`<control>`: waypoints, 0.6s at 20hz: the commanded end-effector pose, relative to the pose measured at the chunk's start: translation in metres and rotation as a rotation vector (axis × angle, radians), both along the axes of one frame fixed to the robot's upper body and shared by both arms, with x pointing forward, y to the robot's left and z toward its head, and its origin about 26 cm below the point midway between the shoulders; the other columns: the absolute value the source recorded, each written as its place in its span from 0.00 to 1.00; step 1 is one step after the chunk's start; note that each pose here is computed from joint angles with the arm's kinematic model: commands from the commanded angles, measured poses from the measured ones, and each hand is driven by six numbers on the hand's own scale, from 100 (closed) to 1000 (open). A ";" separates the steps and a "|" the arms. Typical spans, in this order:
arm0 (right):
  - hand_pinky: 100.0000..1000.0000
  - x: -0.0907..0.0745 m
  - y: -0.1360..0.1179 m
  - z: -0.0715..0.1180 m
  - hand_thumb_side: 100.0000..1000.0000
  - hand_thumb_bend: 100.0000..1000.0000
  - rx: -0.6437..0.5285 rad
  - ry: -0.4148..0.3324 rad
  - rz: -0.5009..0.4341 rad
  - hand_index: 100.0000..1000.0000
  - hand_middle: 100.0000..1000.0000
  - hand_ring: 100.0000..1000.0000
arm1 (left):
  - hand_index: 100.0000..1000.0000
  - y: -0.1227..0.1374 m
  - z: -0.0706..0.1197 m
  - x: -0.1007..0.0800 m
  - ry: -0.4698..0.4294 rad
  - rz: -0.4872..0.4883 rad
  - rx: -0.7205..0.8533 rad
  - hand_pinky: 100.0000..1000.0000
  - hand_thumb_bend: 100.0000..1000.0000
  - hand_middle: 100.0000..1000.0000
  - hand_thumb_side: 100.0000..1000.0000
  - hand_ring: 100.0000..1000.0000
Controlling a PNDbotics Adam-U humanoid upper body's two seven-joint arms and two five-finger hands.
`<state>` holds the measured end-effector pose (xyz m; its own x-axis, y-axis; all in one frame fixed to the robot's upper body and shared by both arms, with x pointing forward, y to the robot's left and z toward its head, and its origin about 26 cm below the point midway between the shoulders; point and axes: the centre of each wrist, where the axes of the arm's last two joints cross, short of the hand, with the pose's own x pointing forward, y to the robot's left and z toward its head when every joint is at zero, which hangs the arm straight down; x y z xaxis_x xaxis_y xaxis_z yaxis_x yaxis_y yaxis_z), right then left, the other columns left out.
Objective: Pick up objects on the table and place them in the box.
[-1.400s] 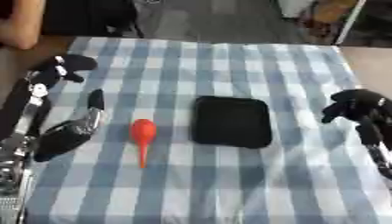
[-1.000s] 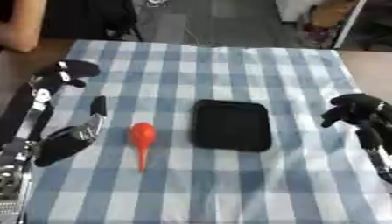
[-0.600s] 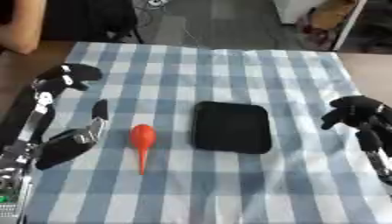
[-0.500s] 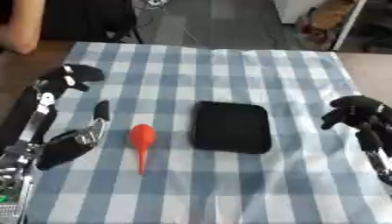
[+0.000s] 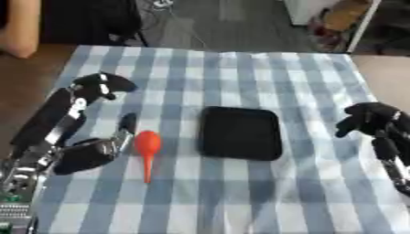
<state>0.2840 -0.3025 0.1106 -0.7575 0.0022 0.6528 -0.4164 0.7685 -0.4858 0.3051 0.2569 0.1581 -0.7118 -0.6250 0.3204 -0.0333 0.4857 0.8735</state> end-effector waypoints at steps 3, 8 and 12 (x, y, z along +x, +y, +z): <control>0.56 -0.001 0.000 0.004 0.37 0.00 -0.231 -0.278 0.165 0.88 0.75 0.65 | 0.81 -0.001 -0.004 0.017 0.030 -0.028 0.084 0.62 0.20 0.73 0.52 0.81; 0.56 -0.001 0.001 0.002 0.37 0.00 -0.232 -0.272 0.167 0.88 0.74 0.65 | 0.82 0.002 -0.015 0.034 0.070 -0.013 0.129 0.62 0.17 0.73 0.56 0.82; 0.56 -0.001 0.001 0.002 0.37 0.00 -0.231 -0.270 0.169 0.88 0.74 0.65 | 0.82 0.004 -0.021 0.043 0.090 0.003 0.146 0.62 0.16 0.73 0.58 0.82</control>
